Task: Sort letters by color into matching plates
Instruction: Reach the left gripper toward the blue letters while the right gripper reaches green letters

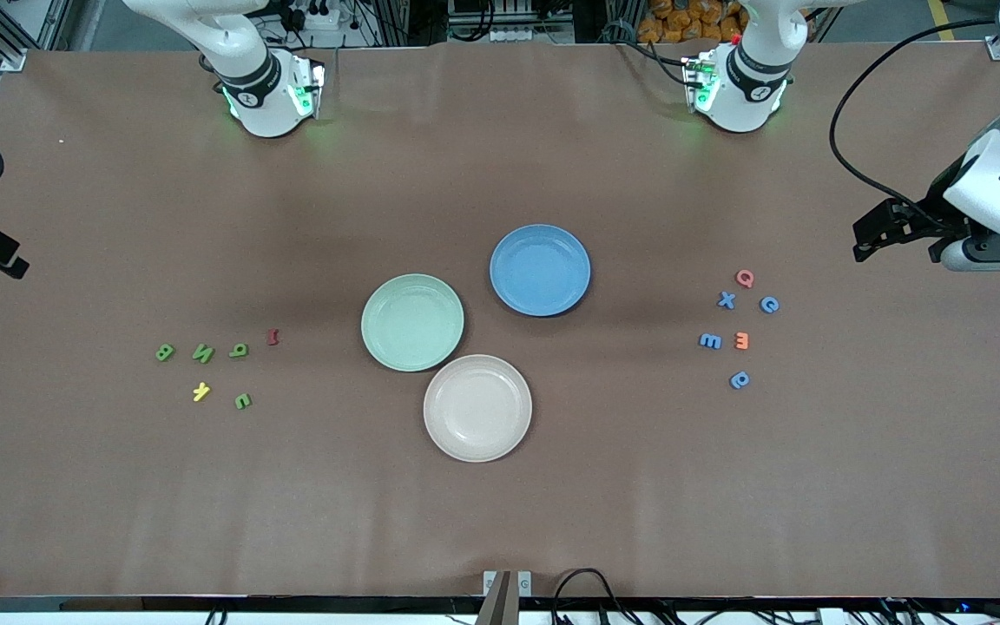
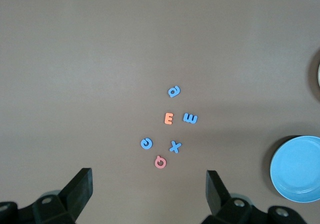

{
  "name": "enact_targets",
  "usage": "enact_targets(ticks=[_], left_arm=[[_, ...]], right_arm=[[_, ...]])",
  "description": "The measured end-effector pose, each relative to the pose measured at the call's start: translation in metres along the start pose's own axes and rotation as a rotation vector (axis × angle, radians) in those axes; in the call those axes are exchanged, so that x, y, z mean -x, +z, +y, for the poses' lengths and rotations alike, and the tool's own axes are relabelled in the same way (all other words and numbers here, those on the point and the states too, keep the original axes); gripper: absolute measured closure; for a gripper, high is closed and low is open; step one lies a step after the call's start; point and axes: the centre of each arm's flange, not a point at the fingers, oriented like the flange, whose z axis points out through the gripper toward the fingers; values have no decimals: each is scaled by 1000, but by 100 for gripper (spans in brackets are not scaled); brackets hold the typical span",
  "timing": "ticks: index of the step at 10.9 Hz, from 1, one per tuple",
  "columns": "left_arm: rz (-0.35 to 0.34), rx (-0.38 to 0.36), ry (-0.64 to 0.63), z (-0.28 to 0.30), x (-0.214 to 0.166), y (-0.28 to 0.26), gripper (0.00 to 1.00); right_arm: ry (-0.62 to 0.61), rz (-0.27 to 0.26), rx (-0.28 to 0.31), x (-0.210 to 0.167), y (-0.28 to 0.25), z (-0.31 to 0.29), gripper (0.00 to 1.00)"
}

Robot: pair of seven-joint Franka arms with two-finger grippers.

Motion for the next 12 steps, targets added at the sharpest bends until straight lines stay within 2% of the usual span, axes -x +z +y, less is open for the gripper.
enact_targets(ticks=[12], left_arm=[[-20,0,-11,-6,-4,24,0]], right_arm=[[0,0,0,0,0,0,0]])
